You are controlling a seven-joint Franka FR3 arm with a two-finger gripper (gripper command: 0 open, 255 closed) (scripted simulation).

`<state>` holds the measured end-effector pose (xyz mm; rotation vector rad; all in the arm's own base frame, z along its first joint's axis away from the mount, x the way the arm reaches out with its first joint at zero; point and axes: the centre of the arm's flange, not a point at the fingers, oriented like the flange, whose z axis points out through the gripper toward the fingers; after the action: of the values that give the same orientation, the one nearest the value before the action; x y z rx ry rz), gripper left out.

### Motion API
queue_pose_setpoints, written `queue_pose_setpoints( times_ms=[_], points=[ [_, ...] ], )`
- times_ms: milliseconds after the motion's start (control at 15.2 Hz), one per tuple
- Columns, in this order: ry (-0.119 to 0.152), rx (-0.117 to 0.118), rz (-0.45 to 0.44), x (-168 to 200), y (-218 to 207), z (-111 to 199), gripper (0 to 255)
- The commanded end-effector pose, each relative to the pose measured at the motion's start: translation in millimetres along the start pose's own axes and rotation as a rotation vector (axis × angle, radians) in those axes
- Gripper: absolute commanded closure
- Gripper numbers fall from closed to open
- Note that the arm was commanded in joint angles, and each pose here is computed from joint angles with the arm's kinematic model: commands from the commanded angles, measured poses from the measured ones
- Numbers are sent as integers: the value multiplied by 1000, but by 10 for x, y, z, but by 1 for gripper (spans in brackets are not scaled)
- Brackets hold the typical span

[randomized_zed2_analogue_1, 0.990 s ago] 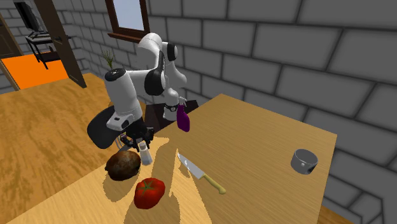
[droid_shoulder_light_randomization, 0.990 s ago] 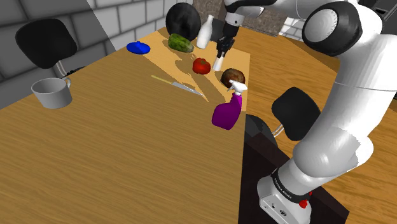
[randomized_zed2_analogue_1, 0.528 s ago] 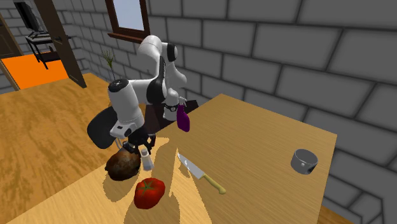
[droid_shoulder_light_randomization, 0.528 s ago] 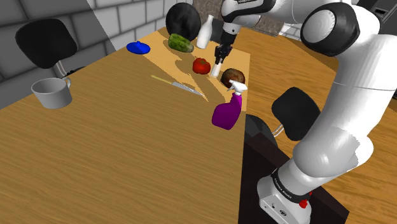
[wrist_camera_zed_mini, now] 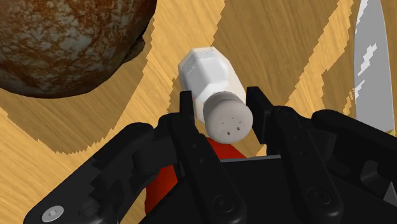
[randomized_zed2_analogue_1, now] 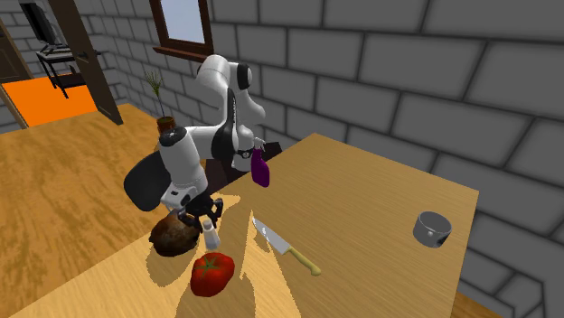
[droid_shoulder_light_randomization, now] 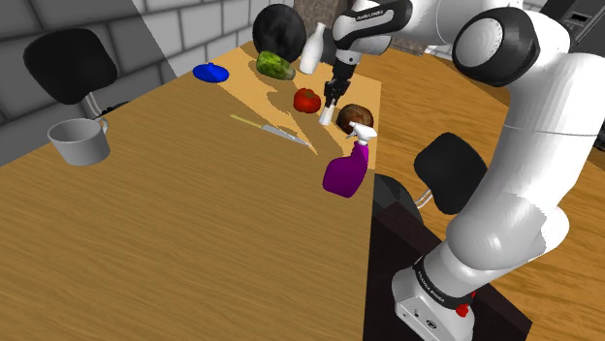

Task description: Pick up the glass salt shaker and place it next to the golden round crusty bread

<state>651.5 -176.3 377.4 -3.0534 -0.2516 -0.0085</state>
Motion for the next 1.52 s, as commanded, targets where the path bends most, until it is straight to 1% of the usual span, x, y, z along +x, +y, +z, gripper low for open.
queue_pose_setpoints(
  times_ms=[0,396,462,792,1056,1452],
  points=[
    [1,0,0,-5,3,29,255],
    [1,0,0,-5,3,29,255],
    [1,0,0,-5,3,29,0],
    [1,0,0,-5,3,29,0],
    [1,0,0,-6,3,-471,0],
    [1,0,0,-6,3,-471,0]
  ],
)
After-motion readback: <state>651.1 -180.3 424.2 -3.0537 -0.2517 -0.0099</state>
